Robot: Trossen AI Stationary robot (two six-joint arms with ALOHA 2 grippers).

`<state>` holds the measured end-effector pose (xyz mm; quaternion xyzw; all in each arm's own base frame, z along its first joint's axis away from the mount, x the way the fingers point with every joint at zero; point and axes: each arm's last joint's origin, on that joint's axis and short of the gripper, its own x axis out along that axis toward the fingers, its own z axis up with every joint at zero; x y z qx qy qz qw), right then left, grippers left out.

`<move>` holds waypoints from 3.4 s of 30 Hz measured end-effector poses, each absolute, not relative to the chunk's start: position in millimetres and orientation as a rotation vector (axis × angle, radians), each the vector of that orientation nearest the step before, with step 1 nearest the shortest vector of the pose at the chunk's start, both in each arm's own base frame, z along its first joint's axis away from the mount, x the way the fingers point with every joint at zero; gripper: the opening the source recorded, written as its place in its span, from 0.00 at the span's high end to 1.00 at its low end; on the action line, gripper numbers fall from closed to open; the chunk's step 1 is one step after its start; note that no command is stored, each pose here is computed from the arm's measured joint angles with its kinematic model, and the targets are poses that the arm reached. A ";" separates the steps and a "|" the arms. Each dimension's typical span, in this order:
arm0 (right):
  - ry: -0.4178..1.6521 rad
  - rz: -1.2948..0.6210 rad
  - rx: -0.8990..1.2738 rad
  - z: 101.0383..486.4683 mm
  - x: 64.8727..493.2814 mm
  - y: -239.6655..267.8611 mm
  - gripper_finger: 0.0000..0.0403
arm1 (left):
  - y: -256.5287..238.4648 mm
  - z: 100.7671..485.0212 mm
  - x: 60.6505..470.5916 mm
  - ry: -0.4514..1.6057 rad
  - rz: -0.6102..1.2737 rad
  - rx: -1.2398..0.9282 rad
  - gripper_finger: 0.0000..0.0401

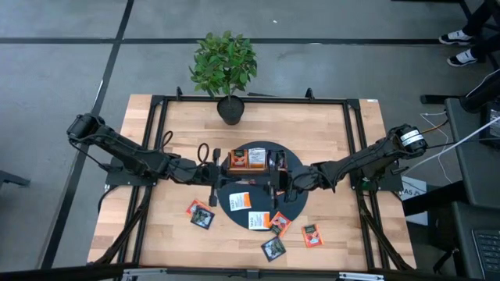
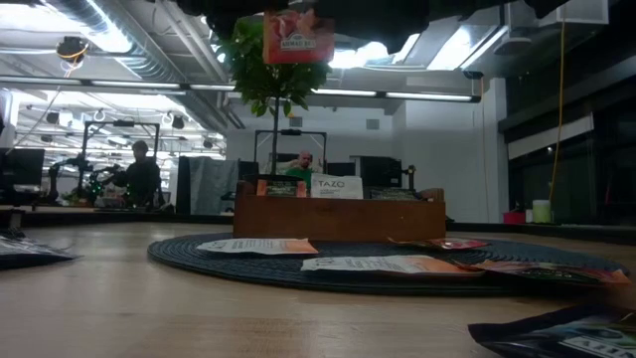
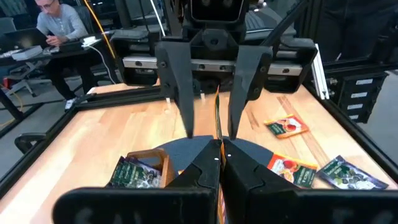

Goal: Pick & Place Tea
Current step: Put the orange tea bag into the left side of the wooden organizer, then put the violet tea bag into the right side of the wooden organizer

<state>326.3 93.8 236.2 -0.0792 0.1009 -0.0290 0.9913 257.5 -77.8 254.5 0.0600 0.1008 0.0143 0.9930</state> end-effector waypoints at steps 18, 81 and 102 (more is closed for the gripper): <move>0.331 -0.191 -0.086 247.3 303.9 83.6 0.53 | -35.7 245.0 264.6 0.311 0.069 0.101 0.99; 0.252 -0.132 -0.104 212.8 291.1 79.6 0.92 | 34.2 131.9 250.8 0.370 0.149 -0.024 0.94; 0.261 -0.130 -0.112 212.0 290.9 79.6 0.92 | 34.0 168.2 243.7 0.220 0.183 0.070 0.77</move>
